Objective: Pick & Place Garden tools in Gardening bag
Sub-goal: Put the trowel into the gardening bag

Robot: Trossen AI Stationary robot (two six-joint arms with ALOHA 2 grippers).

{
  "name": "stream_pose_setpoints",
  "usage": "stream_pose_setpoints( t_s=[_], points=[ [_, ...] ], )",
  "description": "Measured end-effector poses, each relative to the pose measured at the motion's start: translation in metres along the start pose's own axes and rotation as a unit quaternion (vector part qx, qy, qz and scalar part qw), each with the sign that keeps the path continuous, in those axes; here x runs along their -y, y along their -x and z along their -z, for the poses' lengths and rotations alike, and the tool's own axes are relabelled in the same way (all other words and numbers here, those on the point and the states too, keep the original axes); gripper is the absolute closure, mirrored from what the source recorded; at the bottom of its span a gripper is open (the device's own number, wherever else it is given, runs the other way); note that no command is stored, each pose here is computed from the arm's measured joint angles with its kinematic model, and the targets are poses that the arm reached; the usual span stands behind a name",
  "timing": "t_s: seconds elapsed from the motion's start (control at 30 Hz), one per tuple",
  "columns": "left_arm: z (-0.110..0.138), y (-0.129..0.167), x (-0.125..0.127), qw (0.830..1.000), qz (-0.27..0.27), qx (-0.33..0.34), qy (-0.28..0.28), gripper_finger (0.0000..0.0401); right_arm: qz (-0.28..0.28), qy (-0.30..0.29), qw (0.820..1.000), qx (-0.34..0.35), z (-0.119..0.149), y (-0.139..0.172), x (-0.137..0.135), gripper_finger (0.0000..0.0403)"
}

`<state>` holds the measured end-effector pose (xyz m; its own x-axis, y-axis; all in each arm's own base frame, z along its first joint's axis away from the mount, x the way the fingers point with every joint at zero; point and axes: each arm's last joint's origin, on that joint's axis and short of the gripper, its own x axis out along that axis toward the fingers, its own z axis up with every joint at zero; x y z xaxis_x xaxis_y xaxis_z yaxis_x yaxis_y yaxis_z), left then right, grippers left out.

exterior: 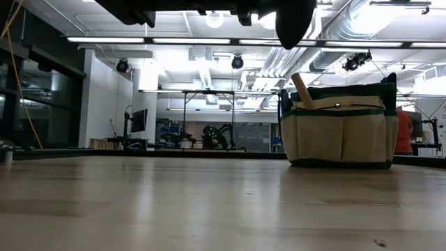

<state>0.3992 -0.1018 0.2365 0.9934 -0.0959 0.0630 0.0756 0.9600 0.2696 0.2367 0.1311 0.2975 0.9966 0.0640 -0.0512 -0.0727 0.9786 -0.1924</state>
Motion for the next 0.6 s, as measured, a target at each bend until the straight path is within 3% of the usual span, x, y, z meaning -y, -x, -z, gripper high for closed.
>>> stream_pose_setpoints(
  t_s=[0.4,0.6],
  points=[
    [-0.009,0.007,-0.005,0.999,-0.015,-0.042,-0.006,0.024,0.087,-0.012,0.994,-0.069,-0.003,0.035,0.005,0.034],
    [-0.02,0.017,-0.01,0.996,-0.009,-0.082,0.02,0.024,0.127,-0.019,0.986,-0.107,0.001,0.062,0.001,0.034]
  ],
)
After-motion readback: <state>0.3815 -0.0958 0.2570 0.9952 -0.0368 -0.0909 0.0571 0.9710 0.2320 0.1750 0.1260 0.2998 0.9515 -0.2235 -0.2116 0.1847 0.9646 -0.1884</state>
